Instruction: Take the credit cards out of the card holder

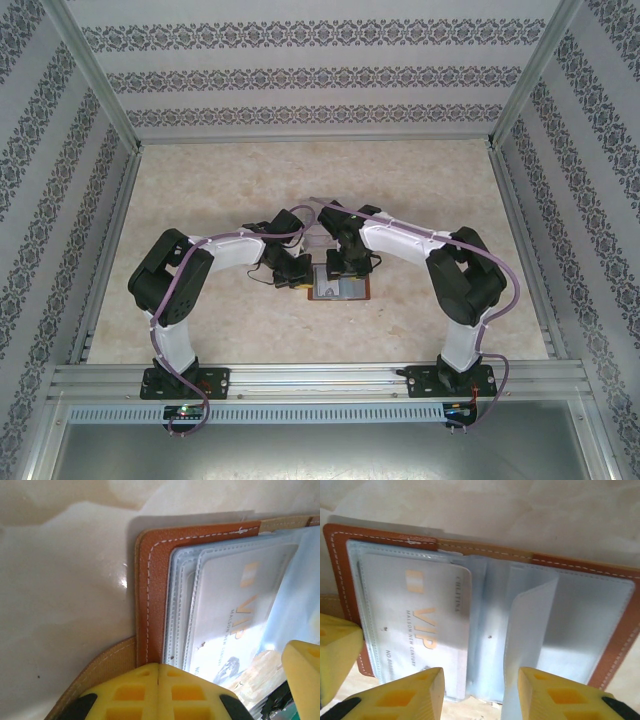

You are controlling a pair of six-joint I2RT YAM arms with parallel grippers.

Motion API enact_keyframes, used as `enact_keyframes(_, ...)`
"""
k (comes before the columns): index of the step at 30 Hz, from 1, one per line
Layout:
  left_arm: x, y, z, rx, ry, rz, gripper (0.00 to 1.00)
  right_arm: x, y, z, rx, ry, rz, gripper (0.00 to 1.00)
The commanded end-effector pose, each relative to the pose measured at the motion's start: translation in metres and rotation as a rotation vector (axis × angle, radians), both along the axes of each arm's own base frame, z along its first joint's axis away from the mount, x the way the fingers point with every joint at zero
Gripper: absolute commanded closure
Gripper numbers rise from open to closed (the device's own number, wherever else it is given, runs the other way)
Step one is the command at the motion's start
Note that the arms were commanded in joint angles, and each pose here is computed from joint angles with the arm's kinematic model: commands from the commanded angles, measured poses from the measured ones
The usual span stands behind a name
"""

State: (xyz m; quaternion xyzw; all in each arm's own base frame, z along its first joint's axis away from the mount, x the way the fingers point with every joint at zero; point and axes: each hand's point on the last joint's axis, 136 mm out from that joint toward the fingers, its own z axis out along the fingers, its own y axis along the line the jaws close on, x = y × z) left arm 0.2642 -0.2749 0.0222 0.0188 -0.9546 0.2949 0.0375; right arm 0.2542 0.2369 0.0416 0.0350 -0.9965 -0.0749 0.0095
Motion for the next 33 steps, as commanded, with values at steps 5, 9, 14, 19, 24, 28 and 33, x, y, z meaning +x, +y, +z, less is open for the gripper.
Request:
enact_keyframes(5,-0.006,0.003,-0.012,0.031,0.018,-0.004,0.95,0.001,-0.008,0.018,-0.036,-0.047,0.02,0.56)
enact_keyframes(9,-0.005,0.003,-0.012,0.032,0.019,-0.005,0.95,0.0,-0.01,0.019,-0.035,-0.047,0.019,0.59)
enact_keyframes(14,-0.004,0.002,-0.011,0.034,0.02,-0.007,0.95,-0.001,-0.01,0.023,-0.026,-0.049,0.016,0.65)
enact_keyframes(19,-0.003,0.002,-0.011,0.037,0.022,-0.007,0.95,-0.001,-0.01,0.026,-0.019,-0.05,0.017,0.77)
enact_keyframes(24,-0.003,0.001,-0.011,0.037,0.023,-0.007,0.95,0.0,-0.01,0.031,-0.002,-0.061,0.013,0.88)
enact_keyframes(28,-0.002,0.001,-0.011,0.04,0.024,-0.007,0.95,0.0,-0.002,0.034,0.066,-0.056,0.002,0.95)
enact_keyframes(33,-0.003,0.002,-0.015,0.045,0.031,-0.009,0.95,0.0,0.004,0.034,0.147,-0.039,-0.03,0.99)
